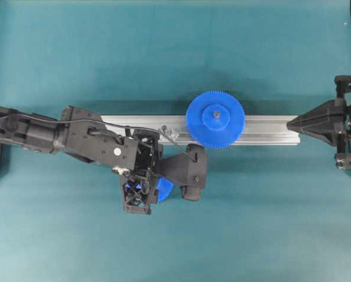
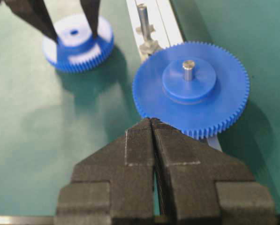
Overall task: Find the location of the shaft and insert the small gear.
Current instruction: 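Close the left gripper on the small blue gear's hub, then lift the gear and carry it toward the empty left shaft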
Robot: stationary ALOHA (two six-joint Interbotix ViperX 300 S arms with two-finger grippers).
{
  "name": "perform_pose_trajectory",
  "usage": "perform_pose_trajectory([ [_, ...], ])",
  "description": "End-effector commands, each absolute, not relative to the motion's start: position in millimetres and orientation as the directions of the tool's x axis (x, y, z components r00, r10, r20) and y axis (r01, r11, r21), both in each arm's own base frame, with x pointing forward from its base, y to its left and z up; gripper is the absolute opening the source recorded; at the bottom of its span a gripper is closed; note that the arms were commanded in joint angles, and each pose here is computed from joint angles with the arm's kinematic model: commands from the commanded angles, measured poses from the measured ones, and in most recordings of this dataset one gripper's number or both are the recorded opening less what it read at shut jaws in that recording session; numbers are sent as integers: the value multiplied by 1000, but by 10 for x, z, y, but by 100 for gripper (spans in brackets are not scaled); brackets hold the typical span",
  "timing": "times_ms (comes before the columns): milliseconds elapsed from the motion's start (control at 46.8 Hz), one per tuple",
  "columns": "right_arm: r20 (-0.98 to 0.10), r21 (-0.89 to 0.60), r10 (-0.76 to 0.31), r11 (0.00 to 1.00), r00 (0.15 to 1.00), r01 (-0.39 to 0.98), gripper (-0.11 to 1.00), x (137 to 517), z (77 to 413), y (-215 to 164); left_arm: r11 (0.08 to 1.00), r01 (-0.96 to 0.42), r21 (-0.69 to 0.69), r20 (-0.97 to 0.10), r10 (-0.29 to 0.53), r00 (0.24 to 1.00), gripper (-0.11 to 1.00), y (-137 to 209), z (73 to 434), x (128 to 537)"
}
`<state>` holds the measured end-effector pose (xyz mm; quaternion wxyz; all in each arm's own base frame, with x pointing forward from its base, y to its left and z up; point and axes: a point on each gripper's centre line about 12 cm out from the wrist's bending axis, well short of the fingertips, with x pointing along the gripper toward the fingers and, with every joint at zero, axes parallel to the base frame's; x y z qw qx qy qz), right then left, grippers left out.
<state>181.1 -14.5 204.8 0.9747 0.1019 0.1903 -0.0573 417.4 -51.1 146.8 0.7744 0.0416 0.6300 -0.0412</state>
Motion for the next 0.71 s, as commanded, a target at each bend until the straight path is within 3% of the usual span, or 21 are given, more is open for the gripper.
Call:
perform_pose_trajectory([
  [0, -376, 187, -76, 970, 924, 156, 1, 1830, 2078, -153, 994, 113, 16, -966, -14, 257, 63, -494, 1827, 4224],
  [321, -376, 187, -76, 970, 924, 156, 1, 1830, 2078, -153, 996, 89, 17, -968, -6, 253, 63, -390, 2140, 4181],
  [684, -377, 187, -76, 970, 923, 156, 1, 1829, 2076, -152, 997, 75, 27, -932, -2, 363, 63, -211, 2623, 4102],
])
